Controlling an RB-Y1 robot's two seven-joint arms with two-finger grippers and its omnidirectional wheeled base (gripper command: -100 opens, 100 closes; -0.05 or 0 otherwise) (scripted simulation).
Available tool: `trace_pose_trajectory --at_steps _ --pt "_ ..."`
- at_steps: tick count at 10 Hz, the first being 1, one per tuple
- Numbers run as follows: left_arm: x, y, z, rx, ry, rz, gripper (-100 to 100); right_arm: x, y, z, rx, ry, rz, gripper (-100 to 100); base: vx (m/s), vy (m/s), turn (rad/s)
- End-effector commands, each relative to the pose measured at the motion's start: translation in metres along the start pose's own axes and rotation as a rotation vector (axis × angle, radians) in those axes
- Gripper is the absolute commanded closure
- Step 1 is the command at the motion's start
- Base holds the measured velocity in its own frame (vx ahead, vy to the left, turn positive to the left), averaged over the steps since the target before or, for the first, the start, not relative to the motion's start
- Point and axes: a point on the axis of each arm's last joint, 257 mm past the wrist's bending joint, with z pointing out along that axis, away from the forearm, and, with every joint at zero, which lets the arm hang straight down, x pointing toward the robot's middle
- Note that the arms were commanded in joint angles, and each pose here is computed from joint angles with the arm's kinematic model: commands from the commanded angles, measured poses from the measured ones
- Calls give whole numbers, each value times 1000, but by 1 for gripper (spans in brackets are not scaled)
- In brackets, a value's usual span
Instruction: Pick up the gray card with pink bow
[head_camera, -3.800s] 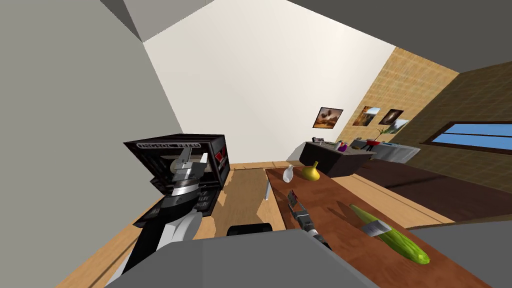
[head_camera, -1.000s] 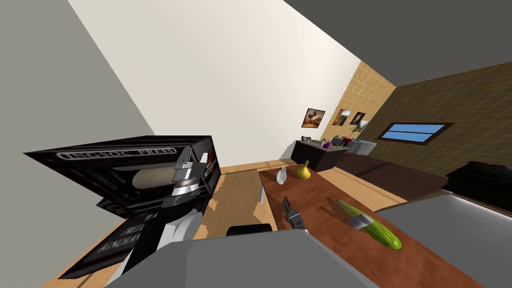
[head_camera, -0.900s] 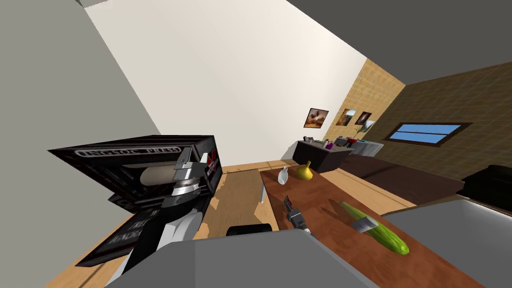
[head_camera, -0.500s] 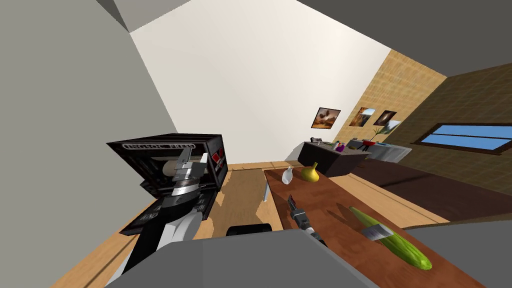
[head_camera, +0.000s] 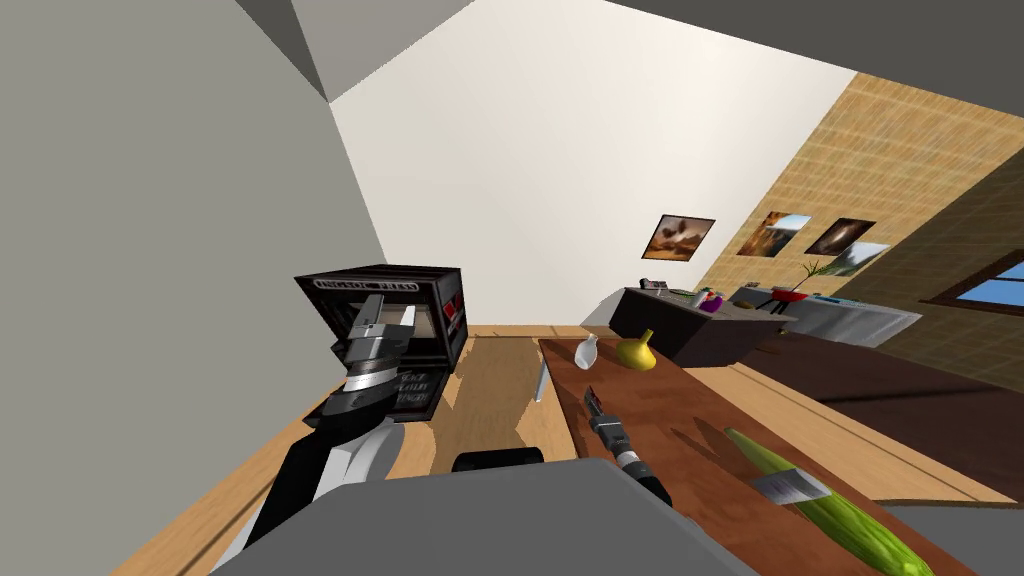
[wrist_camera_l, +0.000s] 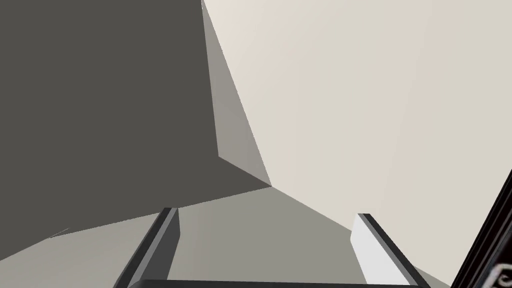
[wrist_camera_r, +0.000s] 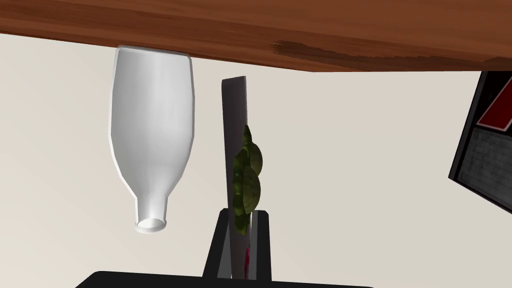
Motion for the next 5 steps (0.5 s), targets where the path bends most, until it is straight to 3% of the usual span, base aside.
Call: trace_pose_trajectory --at_steps 1,2,3,4,5 --pt "0 0 0 0 0 0 0 2 -3 -1 6 0 5 100 -22 15 -15" --pt "0 0 0 0 0 0 0 11 -4 -7 14 24 13 100 2 4 -19" --pt "0 0 0 0 0 0 0 3 -22 -3 50 1 26 100 -55 43 231" --pt "0 0 0 0 0 0 0 7 -15 -5 32 11 17 100 -33 21 65" --pt "0 0 0 0 0 0 0 6 -16 -4 34 8 17 0 -3 3 -10"
